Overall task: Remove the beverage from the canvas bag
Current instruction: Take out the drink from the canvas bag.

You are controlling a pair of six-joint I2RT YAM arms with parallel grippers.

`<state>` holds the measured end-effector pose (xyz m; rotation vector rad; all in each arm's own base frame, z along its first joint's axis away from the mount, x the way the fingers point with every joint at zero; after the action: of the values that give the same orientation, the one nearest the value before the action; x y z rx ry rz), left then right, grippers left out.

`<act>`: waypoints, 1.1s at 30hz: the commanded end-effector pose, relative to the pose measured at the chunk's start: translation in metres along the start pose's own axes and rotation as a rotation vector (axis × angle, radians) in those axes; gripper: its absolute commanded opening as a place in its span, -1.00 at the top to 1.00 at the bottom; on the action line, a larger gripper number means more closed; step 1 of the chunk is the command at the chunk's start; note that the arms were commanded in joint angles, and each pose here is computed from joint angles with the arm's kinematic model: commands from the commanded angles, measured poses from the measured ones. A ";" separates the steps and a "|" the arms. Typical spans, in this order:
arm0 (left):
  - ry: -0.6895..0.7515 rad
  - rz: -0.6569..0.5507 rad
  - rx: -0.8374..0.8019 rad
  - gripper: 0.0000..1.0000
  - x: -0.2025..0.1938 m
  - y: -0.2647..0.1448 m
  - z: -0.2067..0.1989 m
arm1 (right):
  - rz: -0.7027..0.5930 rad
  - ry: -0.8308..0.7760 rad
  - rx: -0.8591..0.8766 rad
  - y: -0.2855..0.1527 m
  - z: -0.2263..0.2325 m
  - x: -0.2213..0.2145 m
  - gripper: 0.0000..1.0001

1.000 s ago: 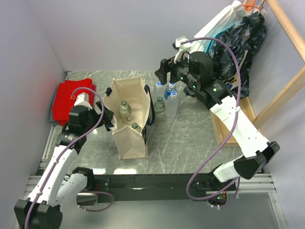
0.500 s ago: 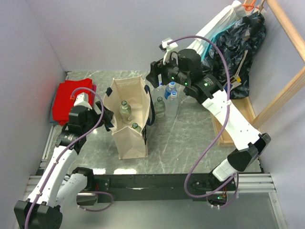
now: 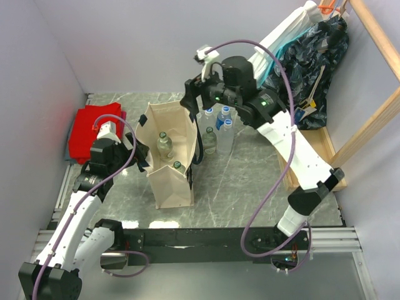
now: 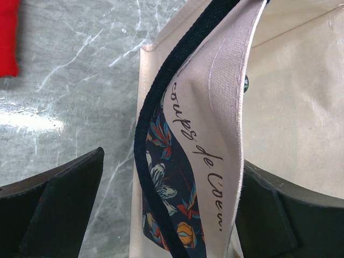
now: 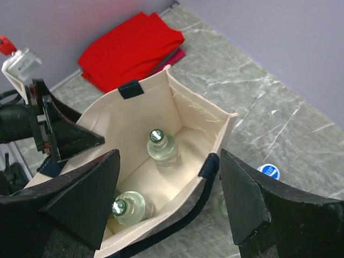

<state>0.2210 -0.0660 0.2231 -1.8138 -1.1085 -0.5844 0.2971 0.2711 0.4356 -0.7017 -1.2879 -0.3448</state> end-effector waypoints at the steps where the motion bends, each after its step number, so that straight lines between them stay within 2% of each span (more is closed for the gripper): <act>1: 0.030 -0.031 -0.008 -0.99 0.011 -0.004 -0.005 | 0.059 -0.036 -0.012 0.008 0.007 -0.006 -0.61; 7: 0.032 -0.035 -0.005 -0.99 0.011 -0.005 -0.005 | 0.041 -0.030 0.014 0.010 0.012 -0.003 -0.67; 15: 0.027 -0.038 -0.005 -0.99 0.011 -0.005 -0.005 | 0.099 -0.033 0.041 0.019 0.018 -0.011 -0.68; 33: 0.017 -0.050 -0.005 -0.99 0.011 -0.009 -0.005 | 0.111 -0.007 0.033 0.036 0.017 -0.029 -0.61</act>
<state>0.2199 -0.0651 0.2255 -1.8062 -1.1180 -0.5969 0.3005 0.3026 0.3885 -0.7822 -1.2239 -0.1938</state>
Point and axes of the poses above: each gripper's point midway between its finger pads, its own y axis out along the fingers, its own z axis along the line the jaws close on, x = y × z, the point moved 7 cm from there along -y, back along the fingers, and after that the axes turned 2 degrees about y, right-handed, at the moved point
